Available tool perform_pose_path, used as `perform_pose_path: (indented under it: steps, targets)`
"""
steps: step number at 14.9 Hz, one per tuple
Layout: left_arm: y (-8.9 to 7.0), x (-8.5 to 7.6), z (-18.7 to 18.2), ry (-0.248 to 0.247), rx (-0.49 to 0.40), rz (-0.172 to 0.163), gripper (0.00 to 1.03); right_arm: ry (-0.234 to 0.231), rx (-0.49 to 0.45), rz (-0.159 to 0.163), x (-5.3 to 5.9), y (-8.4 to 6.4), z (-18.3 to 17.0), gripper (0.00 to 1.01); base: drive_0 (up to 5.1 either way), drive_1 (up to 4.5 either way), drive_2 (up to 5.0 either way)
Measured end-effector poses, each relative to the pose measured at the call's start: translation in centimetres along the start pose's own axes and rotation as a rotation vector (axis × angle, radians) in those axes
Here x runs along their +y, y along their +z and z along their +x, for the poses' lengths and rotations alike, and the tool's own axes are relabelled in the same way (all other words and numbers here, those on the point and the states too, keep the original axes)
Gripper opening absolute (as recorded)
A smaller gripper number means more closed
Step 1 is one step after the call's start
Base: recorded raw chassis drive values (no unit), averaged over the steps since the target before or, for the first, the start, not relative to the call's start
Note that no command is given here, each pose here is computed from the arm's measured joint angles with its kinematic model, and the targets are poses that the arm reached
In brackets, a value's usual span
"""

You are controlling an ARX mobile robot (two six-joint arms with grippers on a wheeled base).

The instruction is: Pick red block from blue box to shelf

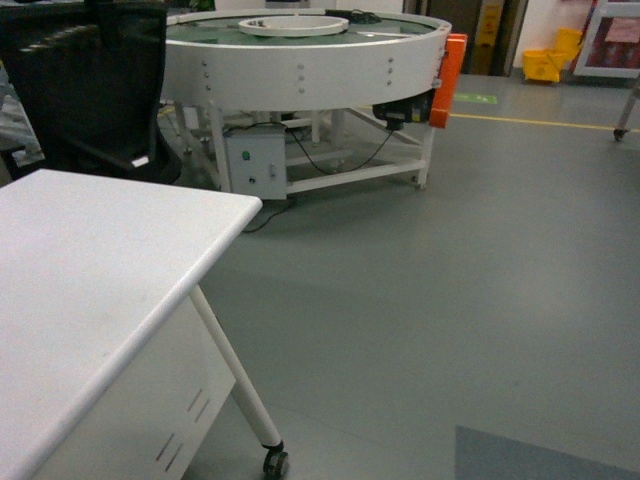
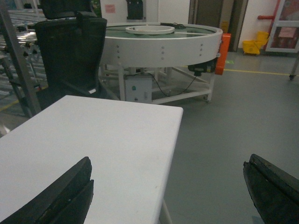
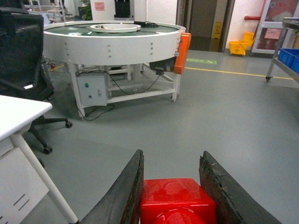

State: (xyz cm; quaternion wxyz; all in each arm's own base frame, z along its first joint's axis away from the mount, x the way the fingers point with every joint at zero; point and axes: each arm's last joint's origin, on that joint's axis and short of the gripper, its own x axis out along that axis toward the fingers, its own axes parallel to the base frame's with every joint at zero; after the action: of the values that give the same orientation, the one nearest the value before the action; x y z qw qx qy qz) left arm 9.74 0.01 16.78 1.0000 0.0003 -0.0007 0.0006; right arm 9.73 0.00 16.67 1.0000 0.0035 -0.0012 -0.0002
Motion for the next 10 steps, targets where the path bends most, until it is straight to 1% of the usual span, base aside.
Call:
perform_pose_path:
  steps: [10]
  targets:
    - [0.00,0.00,0.00,0.000,0.000,0.000,0.98,0.000,0.000,0.000,0.00,0.00,0.00,0.29,0.0,0.00,0.0]
